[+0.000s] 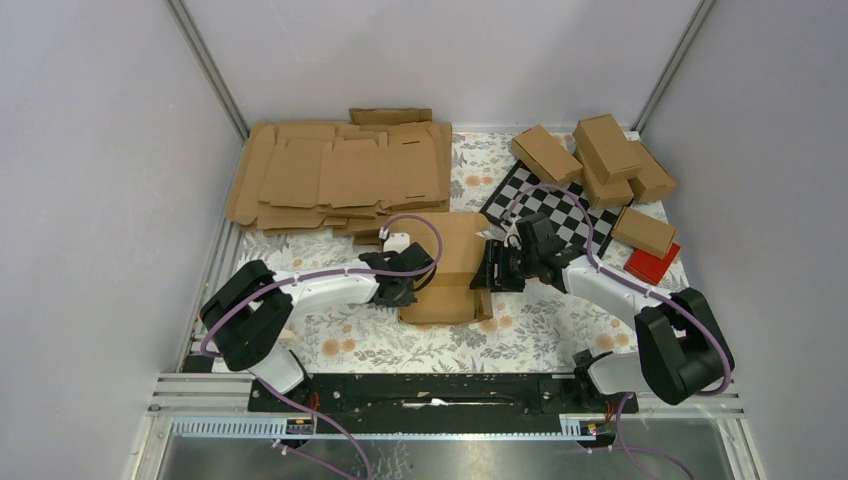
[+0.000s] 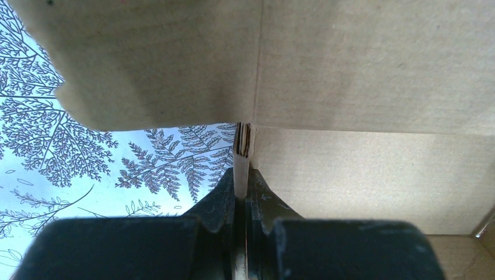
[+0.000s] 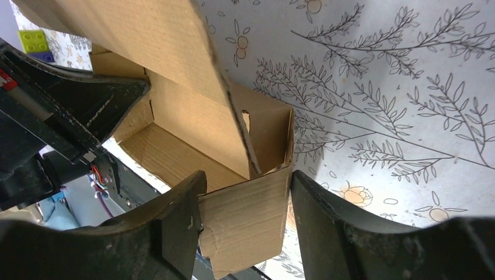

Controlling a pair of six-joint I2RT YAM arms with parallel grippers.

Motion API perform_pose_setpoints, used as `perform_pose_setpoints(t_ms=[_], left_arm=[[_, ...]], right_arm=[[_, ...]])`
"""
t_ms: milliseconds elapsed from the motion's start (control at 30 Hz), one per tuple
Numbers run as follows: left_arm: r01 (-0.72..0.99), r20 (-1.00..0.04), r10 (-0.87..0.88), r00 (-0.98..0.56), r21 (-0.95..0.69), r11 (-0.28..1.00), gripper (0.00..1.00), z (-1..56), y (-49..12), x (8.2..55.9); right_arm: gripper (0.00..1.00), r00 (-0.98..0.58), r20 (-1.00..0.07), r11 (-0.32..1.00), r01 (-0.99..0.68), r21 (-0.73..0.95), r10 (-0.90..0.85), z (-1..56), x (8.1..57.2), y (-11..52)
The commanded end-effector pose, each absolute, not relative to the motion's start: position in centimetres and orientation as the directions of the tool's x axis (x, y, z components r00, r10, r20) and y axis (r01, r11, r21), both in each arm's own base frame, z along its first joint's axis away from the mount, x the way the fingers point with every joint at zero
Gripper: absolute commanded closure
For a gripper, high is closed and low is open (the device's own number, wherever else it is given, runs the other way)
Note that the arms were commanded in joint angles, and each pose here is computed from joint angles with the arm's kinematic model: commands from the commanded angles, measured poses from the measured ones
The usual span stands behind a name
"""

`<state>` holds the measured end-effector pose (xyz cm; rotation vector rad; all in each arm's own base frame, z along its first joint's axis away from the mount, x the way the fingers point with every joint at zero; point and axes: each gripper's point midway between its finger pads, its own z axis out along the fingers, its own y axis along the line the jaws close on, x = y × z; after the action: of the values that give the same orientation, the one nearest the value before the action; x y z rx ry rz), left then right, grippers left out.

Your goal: Fold the paper box

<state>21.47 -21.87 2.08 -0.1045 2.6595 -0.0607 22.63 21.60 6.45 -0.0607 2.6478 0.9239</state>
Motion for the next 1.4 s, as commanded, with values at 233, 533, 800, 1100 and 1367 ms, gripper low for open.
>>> perform_pose_setpoints(t_ms=[233,533,800,1100,1367], left_arm=[[-0.065,-0.481,-0.115,-0.869,-0.118,0.991,1.00,3.2,-23.6,22.6],[-0.067,-0.479,-0.116,-0.870,-0.119,0.991,1.00,3.2,-23.5,22.5],[-0.069,-0.480,-0.120,-0.869,-0.123,0.990,1.00,3.3,-23.6,22.5],[-0.083,-0.478,-0.138,-0.867,-0.135,0.987,1.00,3.4,-23.7,22.5],[-0.121,-0.478,-0.179,-0.860,-0.150,0.981,1.00,3.3,-23.9,22.2]], right_arm=[[0.28,-0.948,-0.316,0.641,-0.217,0.736,0.042,9.1,20.7,24.3],[0.30,-0.948,-0.315,0.651,-0.205,0.731,0.054,9.0,20.9,24.2],[0.42,-0.952,-0.304,0.714,-0.182,0.676,0.045,7.2,20.7,23.4],[0.43,-0.928,-0.362,0.862,-0.249,0.441,-0.083,5.3,20.2,23.5],[0.54,-0.911,-0.394,0.955,-0.215,0.203,-0.121,3.5,22.1,22.2]])
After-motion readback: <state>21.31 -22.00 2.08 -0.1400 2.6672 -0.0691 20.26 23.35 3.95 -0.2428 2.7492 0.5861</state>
